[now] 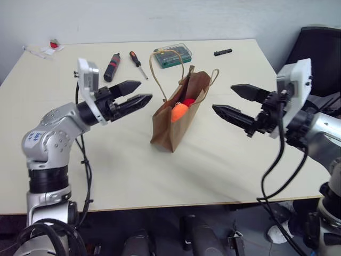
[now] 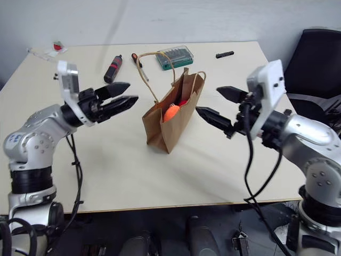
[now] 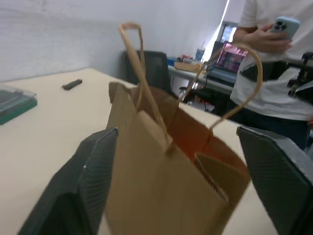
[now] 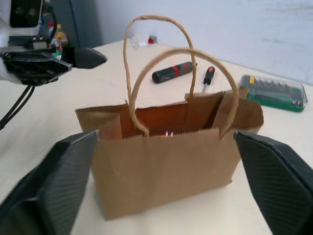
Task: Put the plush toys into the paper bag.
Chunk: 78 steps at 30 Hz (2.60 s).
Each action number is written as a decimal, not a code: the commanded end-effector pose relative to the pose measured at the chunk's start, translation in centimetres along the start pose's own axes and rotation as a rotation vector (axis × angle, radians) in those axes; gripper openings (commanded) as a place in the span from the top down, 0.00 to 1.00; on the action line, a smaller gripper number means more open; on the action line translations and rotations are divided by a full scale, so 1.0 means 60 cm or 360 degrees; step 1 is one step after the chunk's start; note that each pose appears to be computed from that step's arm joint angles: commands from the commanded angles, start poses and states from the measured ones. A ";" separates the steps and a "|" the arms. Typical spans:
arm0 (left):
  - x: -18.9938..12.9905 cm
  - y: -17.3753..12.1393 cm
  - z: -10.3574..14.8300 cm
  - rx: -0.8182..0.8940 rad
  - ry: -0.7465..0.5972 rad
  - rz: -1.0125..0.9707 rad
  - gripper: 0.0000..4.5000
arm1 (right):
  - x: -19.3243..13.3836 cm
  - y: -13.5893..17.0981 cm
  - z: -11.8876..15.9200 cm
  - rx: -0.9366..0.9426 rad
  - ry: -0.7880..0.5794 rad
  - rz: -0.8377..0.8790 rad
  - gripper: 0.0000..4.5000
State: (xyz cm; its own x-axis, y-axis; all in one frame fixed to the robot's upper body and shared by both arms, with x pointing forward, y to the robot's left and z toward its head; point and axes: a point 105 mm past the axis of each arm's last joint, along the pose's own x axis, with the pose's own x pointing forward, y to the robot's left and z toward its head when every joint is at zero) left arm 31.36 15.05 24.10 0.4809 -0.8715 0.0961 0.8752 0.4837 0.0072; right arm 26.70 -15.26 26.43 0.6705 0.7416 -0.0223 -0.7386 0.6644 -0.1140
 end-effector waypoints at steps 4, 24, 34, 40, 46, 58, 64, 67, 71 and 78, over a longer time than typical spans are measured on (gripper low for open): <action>0.022 -0.026 -0.059 0.0103 0.0125 -0.0049 0.00 | 0.019 -0.001 -0.080 0.0049 0.0176 -0.0090 0.09; 0.141 -0.012 -0.105 0.0146 0.0008 0.0088 0.00 | 0.189 0.016 -0.146 -0.0246 0.0128 -0.0043 0.99; 0.149 0.017 -0.111 0.0214 0.0058 0.0154 0.33 | 0.160 0.016 -0.136 -0.0251 0.0073 -0.0047 1.00; 0.139 0.010 -0.092 0.0240 0.0068 -0.0159 0.75 | 0.055 0.014 -0.113 -0.0276 0.0083 -0.0023 1.00; 0.141 -0.005 -0.086 0.0184 0.0156 -0.0654 1.00 | -0.083 0.015 -0.085 -0.0231 0.0212 0.0007 0.66; 0.181 -0.020 -0.126 0.0211 0.0367 -0.1053 1.00 | -0.189 0.010 -0.100 -0.0123 0.0379 -0.0246 0.01; 0.142 0.013 -0.099 0.0205 0.0380 -0.0931 0.79 | -0.186 0.005 -0.111 -0.0092 0.0395 -0.0214 0.00; 0.101 0.023 -0.075 0.0180 0.0397 -0.0854 0.59 | -0.187 -0.003 -0.108 -0.0087 0.0398 -0.0165 0.00; 0.016 0.013 -0.042 0.0104 0.0457 -0.0737 0.30 | -0.190 -0.013 -0.100 -0.0070 0.0407 -0.0074 0.00; -0.146 -0.028 0.031 0.0027 0.0624 -0.0418 0.00 | -0.216 -0.053 -0.052 -0.0017 0.0389 0.0036 0.00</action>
State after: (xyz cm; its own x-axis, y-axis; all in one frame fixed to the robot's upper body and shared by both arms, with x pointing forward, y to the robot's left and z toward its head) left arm 26.82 22.24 22.93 0.2305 -0.9156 -0.3295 0.9640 0.2610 -0.0509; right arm 20.81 -26.82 22.43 0.6567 0.6950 -0.2928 -0.7448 0.6587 -0.1069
